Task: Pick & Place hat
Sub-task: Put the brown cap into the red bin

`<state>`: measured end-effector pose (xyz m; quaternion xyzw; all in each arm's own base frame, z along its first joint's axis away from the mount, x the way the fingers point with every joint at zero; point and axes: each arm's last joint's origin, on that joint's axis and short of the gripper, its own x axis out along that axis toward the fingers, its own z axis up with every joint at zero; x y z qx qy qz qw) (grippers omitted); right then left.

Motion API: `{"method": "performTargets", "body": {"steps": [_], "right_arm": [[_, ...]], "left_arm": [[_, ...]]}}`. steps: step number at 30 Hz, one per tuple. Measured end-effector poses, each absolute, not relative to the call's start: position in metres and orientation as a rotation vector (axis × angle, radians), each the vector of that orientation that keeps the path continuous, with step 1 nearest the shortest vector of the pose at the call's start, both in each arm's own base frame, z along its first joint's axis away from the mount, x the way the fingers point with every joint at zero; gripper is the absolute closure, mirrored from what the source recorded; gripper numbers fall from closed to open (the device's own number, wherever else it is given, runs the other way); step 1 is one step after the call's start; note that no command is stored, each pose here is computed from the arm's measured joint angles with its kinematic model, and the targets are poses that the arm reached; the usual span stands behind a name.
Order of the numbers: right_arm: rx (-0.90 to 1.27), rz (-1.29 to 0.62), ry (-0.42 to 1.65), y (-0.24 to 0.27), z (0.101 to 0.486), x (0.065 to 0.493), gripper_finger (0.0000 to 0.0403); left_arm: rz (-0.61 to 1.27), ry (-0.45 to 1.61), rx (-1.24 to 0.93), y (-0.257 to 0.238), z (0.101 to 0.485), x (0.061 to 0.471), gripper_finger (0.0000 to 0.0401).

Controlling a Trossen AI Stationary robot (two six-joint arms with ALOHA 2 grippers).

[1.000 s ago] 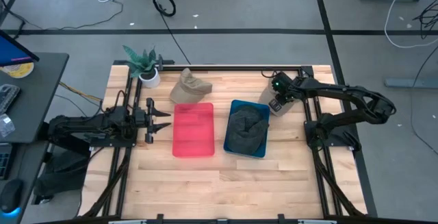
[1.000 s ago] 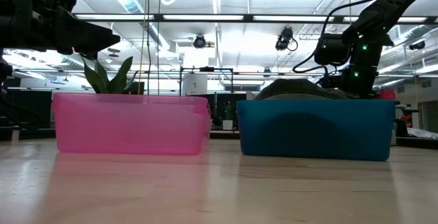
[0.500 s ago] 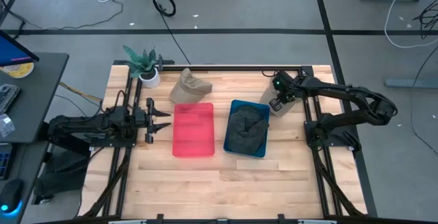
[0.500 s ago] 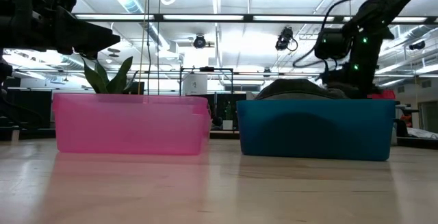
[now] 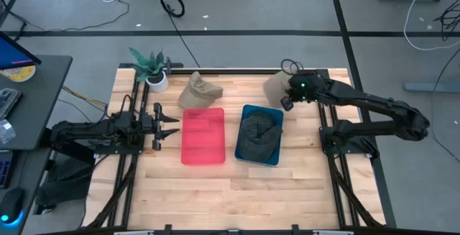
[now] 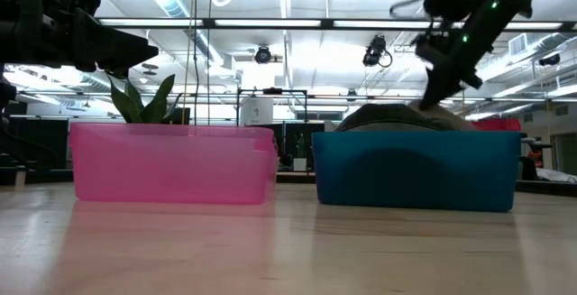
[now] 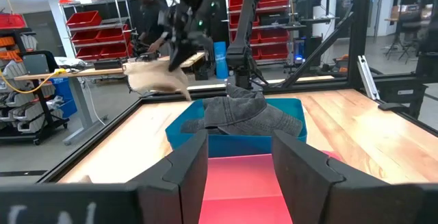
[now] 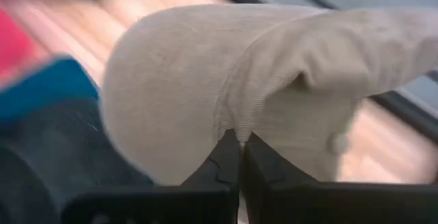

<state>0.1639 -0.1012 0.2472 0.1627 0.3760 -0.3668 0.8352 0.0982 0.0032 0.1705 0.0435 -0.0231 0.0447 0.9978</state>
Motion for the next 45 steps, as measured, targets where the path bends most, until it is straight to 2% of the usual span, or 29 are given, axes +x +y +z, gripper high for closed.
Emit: {"method": "performTargets", "body": {"steps": [3,10,22,30,45], "right_arm": [[0.32,-0.731,0.664,-0.095,0.261,0.165,0.0402],[0.27,-0.469,0.413,-0.07,0.285,0.189,0.0403],[0.074,-0.143,0.203,-0.028,0.298,0.23,0.0403],[0.057,-0.074,0.301,-0.015,0.3,0.262,0.0403],[-0.176,0.054,0.441,0.007,0.281,0.344,0.0403]], "left_arm": [[0.089,-0.046,0.087,0.003,0.171,0.098,0.0236],[0.09,-0.047,0.087,0.003,0.171,0.098,0.0236],[0.089,-0.046,0.087,0.003,0.171,0.098,0.0236],[0.09,-0.046,0.087,0.003,0.17,0.098,0.0236],[0.09,-0.046,0.087,0.003,0.171,0.098,0.0236]]}}
